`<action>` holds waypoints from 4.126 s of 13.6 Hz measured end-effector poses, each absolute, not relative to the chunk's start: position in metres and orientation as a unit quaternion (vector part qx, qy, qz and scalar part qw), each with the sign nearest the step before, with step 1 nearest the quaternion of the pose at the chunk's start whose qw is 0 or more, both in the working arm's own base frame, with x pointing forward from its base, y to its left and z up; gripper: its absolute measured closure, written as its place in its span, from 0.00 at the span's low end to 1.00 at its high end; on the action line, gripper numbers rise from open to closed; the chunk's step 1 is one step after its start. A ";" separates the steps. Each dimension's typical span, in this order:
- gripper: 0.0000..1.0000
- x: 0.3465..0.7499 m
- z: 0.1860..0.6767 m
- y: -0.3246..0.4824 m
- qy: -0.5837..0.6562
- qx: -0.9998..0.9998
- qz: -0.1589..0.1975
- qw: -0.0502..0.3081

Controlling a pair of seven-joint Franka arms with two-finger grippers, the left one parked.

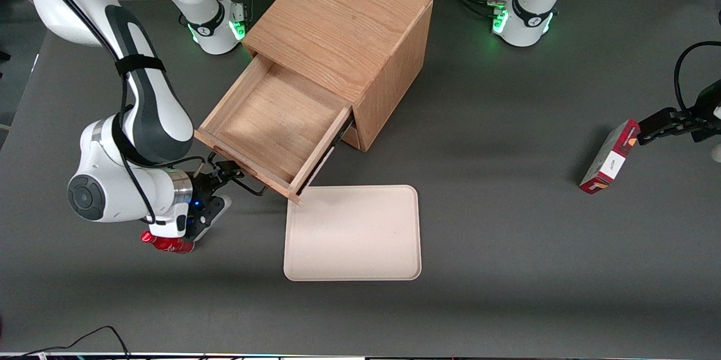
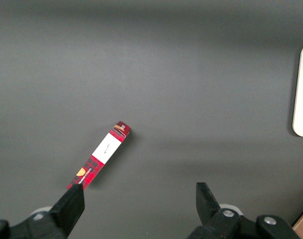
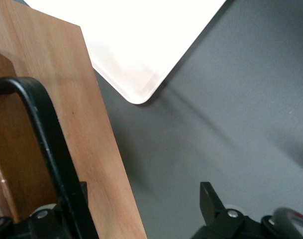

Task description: Close top drawer

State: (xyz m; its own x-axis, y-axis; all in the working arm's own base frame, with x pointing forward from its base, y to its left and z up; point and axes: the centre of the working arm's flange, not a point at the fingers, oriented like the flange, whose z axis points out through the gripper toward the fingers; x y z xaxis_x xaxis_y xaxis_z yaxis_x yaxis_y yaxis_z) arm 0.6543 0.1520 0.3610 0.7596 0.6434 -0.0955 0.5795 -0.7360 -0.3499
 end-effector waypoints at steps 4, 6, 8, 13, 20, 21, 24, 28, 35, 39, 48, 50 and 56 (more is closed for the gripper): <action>0.00 0.638 0.369 0.155 -0.319 -0.930 0.108 0.147; 0.00 0.631 0.375 0.156 -0.311 -0.933 0.111 0.144; 0.00 0.623 0.378 0.159 -0.305 -0.934 0.114 0.148; 0.00 0.603 0.379 0.171 -0.288 -0.936 0.127 0.158; 0.00 0.572 0.385 0.191 -0.276 -0.936 0.140 0.167; 0.00 0.566 0.384 0.194 -0.274 -0.936 0.142 0.168; 0.00 0.548 0.380 0.198 -0.267 -0.938 0.142 0.171; 0.00 0.527 0.380 0.209 -0.252 -0.941 0.151 0.166; 0.00 0.486 0.381 0.233 -0.247 -0.943 0.152 0.160; 0.00 0.472 0.384 0.239 -0.238 -0.947 0.151 0.153; 0.00 0.450 0.388 0.253 -0.225 -0.948 0.156 0.160; 0.00 0.449 0.389 0.253 -0.224 -0.949 0.153 0.159; 0.00 0.458 0.409 0.259 -0.230 -0.950 0.131 0.164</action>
